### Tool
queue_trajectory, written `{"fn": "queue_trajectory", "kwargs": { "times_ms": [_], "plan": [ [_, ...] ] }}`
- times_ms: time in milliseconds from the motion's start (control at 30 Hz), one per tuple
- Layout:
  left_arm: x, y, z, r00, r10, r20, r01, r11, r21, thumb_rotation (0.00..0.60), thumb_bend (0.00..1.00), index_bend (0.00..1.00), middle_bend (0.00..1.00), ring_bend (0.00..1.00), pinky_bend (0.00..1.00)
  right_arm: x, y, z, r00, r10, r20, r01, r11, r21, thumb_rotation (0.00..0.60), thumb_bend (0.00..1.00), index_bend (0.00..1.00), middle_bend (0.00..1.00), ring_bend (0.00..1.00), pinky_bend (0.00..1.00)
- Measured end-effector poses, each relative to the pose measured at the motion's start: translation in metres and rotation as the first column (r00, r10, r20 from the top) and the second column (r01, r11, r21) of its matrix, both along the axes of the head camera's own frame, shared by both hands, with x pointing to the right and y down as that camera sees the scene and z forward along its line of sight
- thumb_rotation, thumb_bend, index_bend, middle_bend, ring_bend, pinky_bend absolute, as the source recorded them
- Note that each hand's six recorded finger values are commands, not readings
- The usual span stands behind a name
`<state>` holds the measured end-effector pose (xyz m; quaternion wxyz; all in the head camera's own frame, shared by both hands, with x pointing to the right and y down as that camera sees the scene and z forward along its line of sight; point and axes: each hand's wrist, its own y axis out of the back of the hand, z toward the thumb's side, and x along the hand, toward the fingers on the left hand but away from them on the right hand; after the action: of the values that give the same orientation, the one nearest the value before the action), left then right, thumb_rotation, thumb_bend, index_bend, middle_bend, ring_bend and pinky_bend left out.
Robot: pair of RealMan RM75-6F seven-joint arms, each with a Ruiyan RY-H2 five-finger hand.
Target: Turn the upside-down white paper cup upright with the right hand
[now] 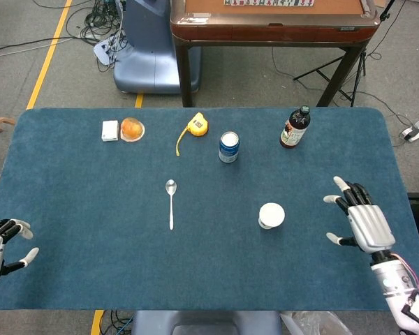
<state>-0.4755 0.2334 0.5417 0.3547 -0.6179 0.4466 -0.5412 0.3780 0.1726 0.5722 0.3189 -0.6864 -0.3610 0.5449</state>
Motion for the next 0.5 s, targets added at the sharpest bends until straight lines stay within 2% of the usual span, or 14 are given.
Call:
{"fn": "queue_trajectory", "kwargs": {
  "times_ms": [100,300,500],
  "plan": [
    [0.000,-0.001,0.000,1.000,-0.008,0.002,0.008,1.000,0.012,0.600,0.17,0.54,0.41,0.30,0.60,0.010,0.013,-0.012,0.999,0.032,-0.015,-0.031,0.999,0.038,0.600,0.00,0.30,0.02,0.00,0.00],
    [-0.003,-0.002,0.001,1.000,-0.020,0.010,0.020,1.000,0.022,0.600,0.17,0.54,0.41,0.30,0.60,0.020,0.032,-0.028,0.999,0.043,-0.010,-0.042,0.994,0.101,0.600,0.00,0.30,0.02,0.00,0.00],
    [-0.005,-0.003,-0.002,1.000,-0.029,0.010,0.028,0.999,0.035,0.600,0.17,0.54,0.41,0.30,0.60,0.032,0.037,-0.038,0.997,0.072,0.037,-0.077,0.986,0.148,0.600,0.00,0.30,0.01,0.00,0.00]
  ]
}}
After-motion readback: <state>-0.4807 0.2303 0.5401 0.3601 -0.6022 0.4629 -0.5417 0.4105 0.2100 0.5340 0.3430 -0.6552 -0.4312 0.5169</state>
